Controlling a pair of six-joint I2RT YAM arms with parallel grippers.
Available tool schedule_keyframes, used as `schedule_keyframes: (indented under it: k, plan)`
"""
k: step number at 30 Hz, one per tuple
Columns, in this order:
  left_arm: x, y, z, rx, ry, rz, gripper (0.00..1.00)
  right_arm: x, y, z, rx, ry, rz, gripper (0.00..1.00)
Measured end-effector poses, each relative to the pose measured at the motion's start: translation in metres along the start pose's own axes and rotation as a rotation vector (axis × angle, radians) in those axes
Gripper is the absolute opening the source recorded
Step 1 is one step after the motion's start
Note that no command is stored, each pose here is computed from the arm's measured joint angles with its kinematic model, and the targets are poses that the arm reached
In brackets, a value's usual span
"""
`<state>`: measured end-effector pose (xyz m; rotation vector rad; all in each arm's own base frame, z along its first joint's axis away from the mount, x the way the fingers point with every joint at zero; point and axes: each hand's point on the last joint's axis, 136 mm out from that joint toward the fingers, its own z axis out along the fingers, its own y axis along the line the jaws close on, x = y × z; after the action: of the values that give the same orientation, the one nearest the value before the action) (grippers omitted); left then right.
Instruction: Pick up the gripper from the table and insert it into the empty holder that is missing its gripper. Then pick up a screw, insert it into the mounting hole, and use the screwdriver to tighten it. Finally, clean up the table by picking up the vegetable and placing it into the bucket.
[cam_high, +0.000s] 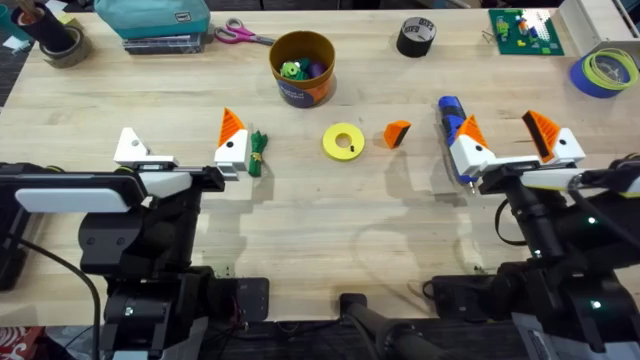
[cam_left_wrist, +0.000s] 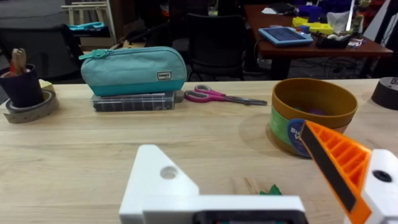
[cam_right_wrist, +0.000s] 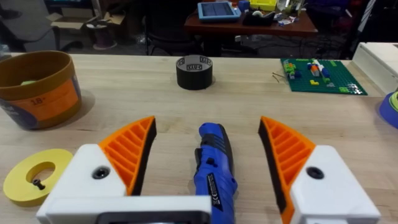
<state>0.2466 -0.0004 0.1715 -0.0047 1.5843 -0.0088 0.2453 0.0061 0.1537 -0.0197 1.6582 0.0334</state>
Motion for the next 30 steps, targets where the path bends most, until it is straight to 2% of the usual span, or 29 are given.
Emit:
schedule_keyframes:
  k: [12,16,20,22,25,28,30]
  plan:
    - [-0.002,0.0,0.0,0.0,-0.006,0.0,0.986,-0.003,-0.001,0.0,0.003,-0.01,-0.001,0.995]
    - [-0.014,0.0,0.0,0.001,-0.056,-0.009,0.986,-0.019,0.0,-0.001,0.003,-0.074,-0.014,0.997]
    - [-0.019,0.0,-0.004,0.001,-0.024,-0.023,0.986,-0.04,0.0,-0.007,0.004,-0.108,-0.018,0.997]
    - [-0.03,0.0,-0.01,0.001,0.005,-0.027,0.985,-0.068,0.0,-0.016,0.003,-0.153,-0.02,0.996]
    - [-0.061,-0.001,-0.02,0.0,0.018,-0.031,0.986,-0.108,0.001,-0.034,0.003,-0.195,-0.021,0.997]
    - [-0.091,-0.001,-0.026,-0.001,0.06,-0.031,0.985,-0.14,0.002,-0.054,0.004,-0.179,-0.021,0.997]
    - [-0.104,-0.001,-0.027,-0.002,0.115,-0.032,0.985,-0.15,0.002,-0.062,0.003,-0.127,-0.019,0.997]
